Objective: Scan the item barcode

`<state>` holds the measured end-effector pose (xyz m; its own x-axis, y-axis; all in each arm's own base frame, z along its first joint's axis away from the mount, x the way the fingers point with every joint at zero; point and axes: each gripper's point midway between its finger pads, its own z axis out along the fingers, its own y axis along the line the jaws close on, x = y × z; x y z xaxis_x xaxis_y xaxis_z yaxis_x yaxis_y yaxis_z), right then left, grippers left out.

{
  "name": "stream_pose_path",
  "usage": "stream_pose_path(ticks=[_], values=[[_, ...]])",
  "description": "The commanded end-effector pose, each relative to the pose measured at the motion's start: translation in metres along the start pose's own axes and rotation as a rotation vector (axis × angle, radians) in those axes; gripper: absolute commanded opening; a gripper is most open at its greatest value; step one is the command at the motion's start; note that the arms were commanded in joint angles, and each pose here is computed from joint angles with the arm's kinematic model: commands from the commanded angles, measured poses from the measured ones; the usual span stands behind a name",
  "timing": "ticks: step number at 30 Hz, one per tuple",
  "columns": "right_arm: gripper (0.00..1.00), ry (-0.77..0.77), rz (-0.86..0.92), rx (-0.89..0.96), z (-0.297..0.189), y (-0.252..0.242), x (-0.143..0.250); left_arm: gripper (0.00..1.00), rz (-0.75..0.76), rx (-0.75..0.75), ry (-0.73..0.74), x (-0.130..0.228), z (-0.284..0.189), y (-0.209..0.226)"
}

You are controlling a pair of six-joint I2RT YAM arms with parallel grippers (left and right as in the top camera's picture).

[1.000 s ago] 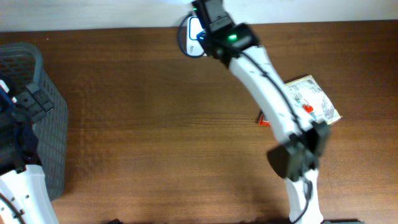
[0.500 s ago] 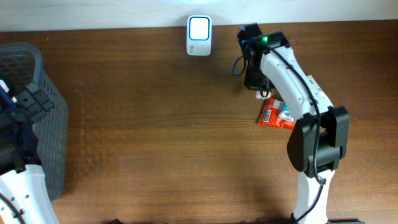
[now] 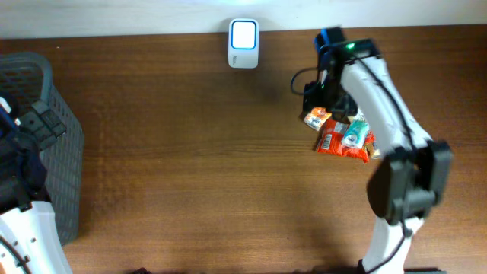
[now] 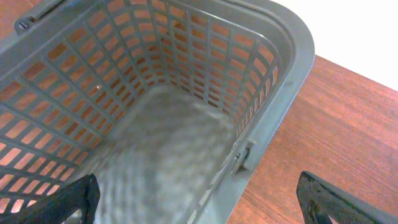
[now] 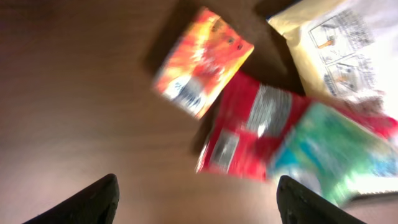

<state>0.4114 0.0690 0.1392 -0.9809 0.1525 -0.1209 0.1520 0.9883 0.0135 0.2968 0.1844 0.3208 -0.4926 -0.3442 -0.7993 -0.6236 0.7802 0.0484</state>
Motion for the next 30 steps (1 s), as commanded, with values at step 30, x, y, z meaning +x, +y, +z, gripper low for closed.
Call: stream_pose_path(ticks=[30], values=[[0.99, -1.047, 0.180, -0.045, -0.315, -0.084, 0.012, 0.99, 0.008, -0.007, -0.009, -0.002, -0.002, 0.003]])
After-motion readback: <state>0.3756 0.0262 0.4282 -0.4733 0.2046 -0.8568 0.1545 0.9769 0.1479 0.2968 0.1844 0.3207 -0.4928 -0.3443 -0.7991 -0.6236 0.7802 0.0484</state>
